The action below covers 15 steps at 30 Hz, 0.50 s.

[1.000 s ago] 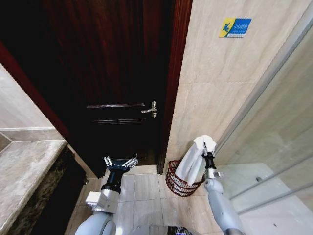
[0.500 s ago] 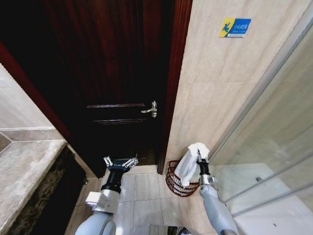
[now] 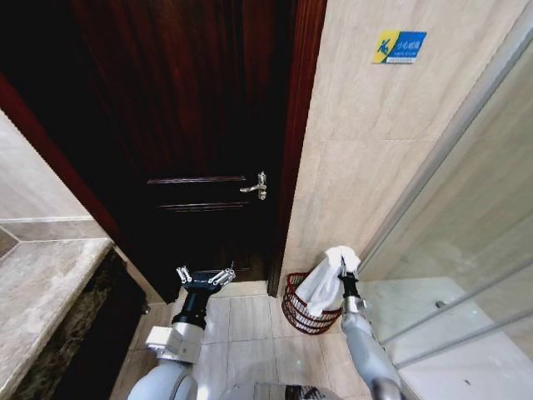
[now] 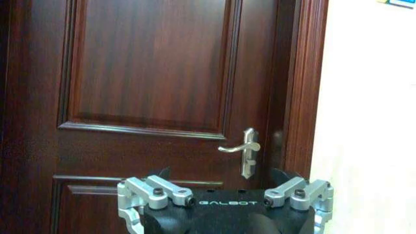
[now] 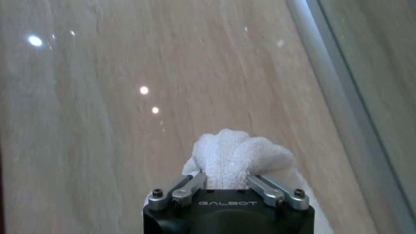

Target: Discard the used towel into the hamper.

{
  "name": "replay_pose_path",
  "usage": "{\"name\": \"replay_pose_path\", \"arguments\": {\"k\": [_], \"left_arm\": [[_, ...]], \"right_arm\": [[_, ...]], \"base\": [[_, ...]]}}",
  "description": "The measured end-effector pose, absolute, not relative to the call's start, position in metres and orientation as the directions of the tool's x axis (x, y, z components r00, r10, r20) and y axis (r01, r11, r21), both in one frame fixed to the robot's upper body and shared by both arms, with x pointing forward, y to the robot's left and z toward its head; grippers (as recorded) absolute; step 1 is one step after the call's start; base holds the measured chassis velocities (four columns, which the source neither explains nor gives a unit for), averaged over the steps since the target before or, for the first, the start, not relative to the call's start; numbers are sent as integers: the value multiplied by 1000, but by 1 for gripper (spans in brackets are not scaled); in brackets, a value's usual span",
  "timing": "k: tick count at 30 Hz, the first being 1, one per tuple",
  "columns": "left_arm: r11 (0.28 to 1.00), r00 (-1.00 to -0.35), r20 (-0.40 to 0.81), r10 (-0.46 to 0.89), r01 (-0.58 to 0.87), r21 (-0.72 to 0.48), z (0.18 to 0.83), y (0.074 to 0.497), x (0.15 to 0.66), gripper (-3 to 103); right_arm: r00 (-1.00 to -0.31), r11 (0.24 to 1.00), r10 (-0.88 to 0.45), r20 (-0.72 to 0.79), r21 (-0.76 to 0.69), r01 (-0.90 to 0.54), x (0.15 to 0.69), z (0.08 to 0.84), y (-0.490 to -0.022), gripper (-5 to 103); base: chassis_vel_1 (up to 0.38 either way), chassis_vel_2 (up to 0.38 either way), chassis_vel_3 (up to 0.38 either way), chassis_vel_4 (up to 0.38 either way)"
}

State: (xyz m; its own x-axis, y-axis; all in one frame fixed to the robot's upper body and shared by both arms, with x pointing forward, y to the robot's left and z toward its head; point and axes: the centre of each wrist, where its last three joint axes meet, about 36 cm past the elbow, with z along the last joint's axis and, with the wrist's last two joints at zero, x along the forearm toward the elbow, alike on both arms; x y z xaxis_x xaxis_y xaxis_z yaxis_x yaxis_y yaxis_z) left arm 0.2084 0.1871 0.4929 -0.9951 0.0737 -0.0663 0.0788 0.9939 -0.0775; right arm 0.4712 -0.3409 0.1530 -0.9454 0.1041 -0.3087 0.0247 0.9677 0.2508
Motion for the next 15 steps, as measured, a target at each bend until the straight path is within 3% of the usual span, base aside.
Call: {"name": "replay_pose_path", "arguments": {"k": [9, 15], "left_arm": [[994, -995, -66, 74, 79, -77, 493, 187, 208, 100], [994, -995, -66, 74, 79, -77, 493, 187, 208, 100]], "right_arm": [[-928, 969, 118, -354, 245, 30, 498, 173, -345, 12], [-949, 969, 118, -292, 245, 45, 474, 151, -347, 12]], "base": [[0, 0, 0, 0], [0, 0, 0, 0]]}}
